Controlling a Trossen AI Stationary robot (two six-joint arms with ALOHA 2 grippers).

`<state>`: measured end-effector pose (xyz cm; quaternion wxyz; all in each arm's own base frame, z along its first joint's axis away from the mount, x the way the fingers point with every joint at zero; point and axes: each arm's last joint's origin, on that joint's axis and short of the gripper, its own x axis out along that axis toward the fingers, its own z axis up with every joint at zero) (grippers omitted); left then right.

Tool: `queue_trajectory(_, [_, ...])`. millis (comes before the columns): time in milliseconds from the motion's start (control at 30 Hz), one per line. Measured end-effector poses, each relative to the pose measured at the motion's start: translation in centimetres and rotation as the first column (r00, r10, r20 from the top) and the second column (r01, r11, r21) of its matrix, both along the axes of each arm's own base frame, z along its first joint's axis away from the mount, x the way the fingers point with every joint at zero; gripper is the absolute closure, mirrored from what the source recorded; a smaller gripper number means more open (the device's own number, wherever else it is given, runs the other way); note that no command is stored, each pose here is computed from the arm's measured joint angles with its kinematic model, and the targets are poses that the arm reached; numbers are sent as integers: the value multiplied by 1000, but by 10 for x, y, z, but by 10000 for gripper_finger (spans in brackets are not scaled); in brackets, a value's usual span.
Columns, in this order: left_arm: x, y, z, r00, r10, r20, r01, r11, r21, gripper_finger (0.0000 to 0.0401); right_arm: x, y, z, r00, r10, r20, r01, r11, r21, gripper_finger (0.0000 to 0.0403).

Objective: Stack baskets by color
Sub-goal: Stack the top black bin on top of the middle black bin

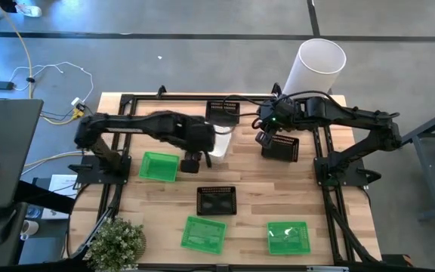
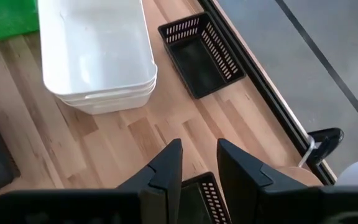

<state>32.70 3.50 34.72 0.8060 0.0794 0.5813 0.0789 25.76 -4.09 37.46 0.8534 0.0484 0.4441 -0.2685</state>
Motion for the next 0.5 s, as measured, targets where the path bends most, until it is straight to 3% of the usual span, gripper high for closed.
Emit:
queue_trajectory(267, [-44,-7,42,978,116,176,-98,989,-110,240,4,-10,2,998,59,-6,-60,996,-67,315])
queue_trajectory(500, [-81,-15,59,935,170,310,-123,979,-164,240,13,-24,-6,995,77,-60,-82,992,-95,315])
